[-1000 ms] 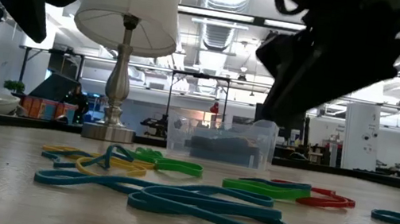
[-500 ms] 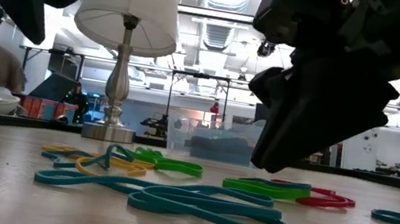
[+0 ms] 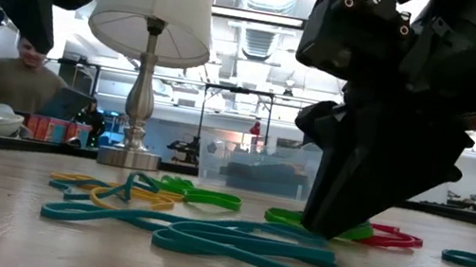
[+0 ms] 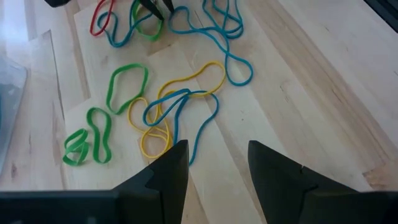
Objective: Pick and place rubber bands into bin
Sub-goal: Put the blue rubber bands into the bin
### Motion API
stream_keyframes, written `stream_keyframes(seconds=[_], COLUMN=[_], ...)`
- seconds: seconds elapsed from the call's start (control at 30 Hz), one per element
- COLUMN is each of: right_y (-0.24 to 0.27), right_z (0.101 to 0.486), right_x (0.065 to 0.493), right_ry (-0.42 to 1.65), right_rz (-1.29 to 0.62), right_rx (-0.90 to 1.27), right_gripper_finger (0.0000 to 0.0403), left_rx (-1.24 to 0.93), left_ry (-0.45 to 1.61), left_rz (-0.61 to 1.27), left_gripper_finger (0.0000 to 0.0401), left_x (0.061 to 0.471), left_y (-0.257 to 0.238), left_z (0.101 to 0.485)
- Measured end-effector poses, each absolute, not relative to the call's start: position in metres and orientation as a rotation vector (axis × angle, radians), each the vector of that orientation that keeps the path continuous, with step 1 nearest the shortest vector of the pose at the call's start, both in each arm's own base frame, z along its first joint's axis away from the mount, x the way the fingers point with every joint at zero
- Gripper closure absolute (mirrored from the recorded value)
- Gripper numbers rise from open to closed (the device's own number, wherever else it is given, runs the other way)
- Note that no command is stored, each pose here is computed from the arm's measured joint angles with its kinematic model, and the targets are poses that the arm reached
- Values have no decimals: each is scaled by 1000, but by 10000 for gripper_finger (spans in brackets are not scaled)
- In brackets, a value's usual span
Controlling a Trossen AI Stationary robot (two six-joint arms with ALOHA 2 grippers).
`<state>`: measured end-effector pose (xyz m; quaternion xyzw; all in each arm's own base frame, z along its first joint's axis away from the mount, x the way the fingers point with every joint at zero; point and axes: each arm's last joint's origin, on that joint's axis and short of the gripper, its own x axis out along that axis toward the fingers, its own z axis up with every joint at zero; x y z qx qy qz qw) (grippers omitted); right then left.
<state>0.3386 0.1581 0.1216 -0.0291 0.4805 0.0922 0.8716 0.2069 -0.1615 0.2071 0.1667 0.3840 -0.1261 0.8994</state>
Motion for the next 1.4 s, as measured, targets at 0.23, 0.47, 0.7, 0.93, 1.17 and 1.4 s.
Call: stream_keyframes(seconds=[0.23, 0.47, 0.7, 0.93, 1.17, 1.4], right_y=[158, 154, 154, 153, 154, 165], right_z=[130, 125, 116, 113, 116, 127], right_x=[338, 335, 335, 336, 336, 339], right_ry=[979, 990, 1009, 1019, 1047, 1039], right_rz=[197, 163, 137, 123, 138, 145], right_rx=[-53, -73, -43, -45, -107, -233], right_gripper_finger=[335, 335, 335, 337, 389, 395], left_rx=[346, 346, 345, 342, 342, 342], left_ry=[796, 797, 795, 790, 789, 790], left_rz=[-261, -261, -261, -262, -262, -262], left_gripper_finger=[250, 250, 250, 250, 250, 250], left_x=[207, 207, 207, 207, 207, 207], left_y=[-161, -161, -161, -162, -162, -162], left_z=[206, 206, 206, 206, 206, 206])
